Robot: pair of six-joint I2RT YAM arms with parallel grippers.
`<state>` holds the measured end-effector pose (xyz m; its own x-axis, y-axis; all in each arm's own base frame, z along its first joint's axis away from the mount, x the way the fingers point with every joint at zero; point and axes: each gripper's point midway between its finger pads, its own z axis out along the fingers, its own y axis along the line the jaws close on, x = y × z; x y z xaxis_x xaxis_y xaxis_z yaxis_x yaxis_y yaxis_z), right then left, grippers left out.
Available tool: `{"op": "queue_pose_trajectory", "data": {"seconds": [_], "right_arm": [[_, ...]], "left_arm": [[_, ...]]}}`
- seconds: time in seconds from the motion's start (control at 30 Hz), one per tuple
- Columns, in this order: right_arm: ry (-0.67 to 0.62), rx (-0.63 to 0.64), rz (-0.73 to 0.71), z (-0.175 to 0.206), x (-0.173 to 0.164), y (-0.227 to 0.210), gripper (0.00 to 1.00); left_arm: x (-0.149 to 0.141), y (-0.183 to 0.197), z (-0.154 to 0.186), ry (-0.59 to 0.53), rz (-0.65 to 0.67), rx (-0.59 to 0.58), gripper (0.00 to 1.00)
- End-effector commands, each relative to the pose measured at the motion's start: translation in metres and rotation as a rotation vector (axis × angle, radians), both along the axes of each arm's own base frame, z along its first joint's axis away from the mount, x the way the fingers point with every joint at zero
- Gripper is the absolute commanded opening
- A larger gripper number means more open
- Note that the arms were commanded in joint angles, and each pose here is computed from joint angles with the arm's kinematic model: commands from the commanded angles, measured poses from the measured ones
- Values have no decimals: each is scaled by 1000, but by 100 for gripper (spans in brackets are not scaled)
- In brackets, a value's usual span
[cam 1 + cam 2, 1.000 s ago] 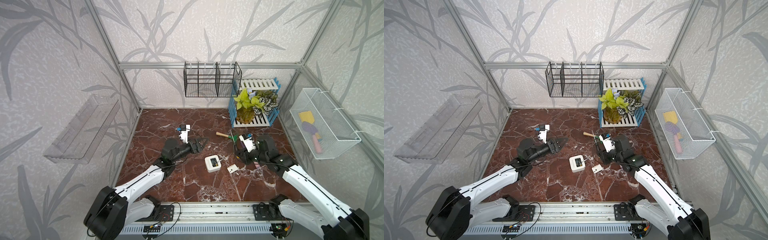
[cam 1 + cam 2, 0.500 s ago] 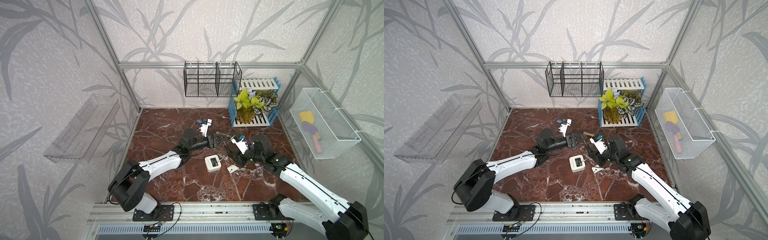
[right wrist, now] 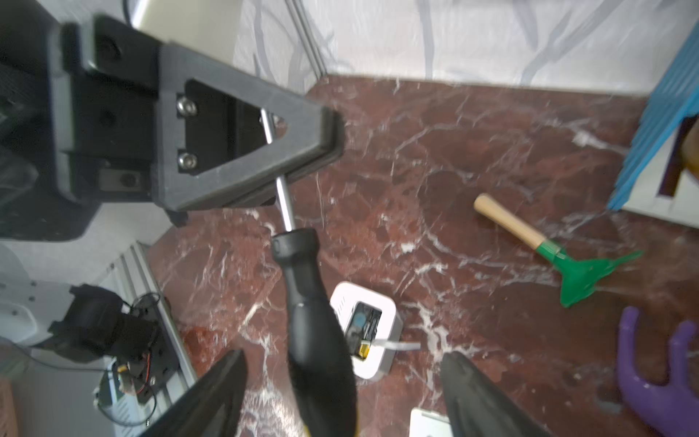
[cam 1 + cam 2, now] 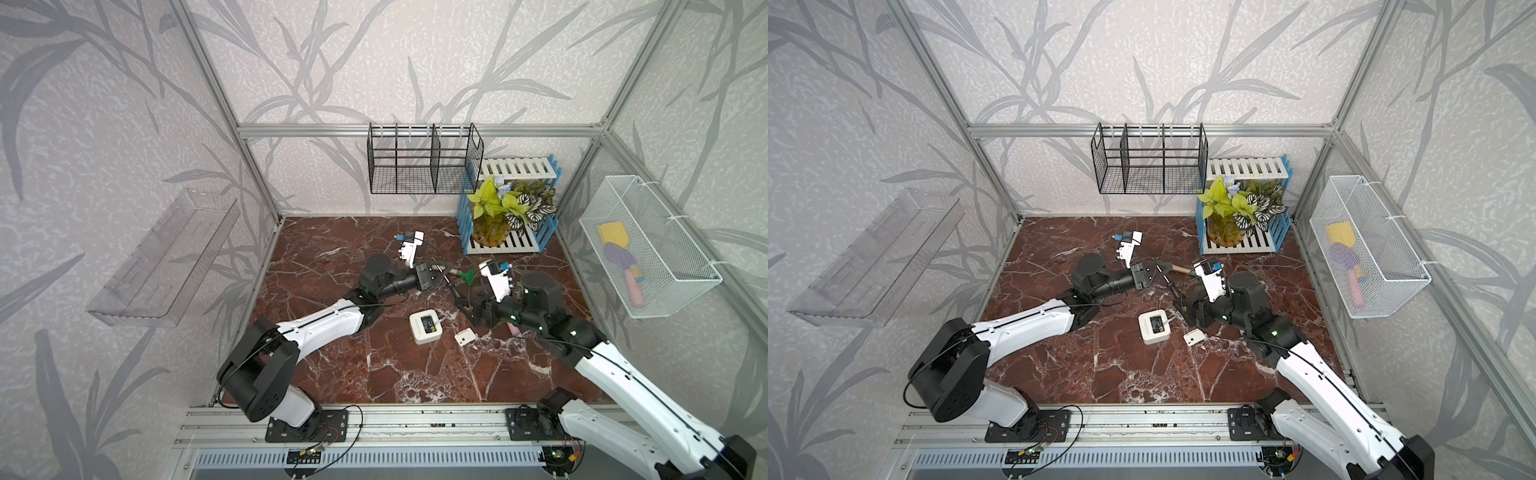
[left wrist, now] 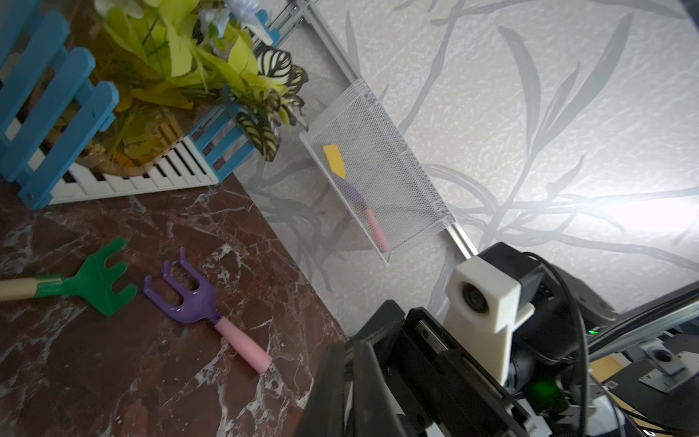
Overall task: Remove the battery from the alarm
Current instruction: Pick up the screwdriver from the center of the board.
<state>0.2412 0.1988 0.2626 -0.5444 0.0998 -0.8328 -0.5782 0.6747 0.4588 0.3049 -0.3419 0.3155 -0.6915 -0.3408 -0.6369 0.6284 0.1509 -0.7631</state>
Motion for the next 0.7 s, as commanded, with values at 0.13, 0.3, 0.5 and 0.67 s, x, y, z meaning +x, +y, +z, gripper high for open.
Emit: {"op": "queue_pose_trajectory", "data": {"seconds": [0.13, 0.3, 0.5, 0.67], "right_arm": [[159, 790, 22, 105, 13, 4, 99], [104, 812, 164, 155, 8, 25, 99], [114, 846, 180, 174, 16, 40, 91], [135, 811, 239, 180, 10, 58, 64]], "left_arm": [[-12, 39, 131, -189, 43, -359, 0], [-14, 39, 158, -208, 19, -413, 0], [-19, 43, 172, -220, 14, -459, 0], [-17, 47, 169, -216, 54, -447, 0]]}}
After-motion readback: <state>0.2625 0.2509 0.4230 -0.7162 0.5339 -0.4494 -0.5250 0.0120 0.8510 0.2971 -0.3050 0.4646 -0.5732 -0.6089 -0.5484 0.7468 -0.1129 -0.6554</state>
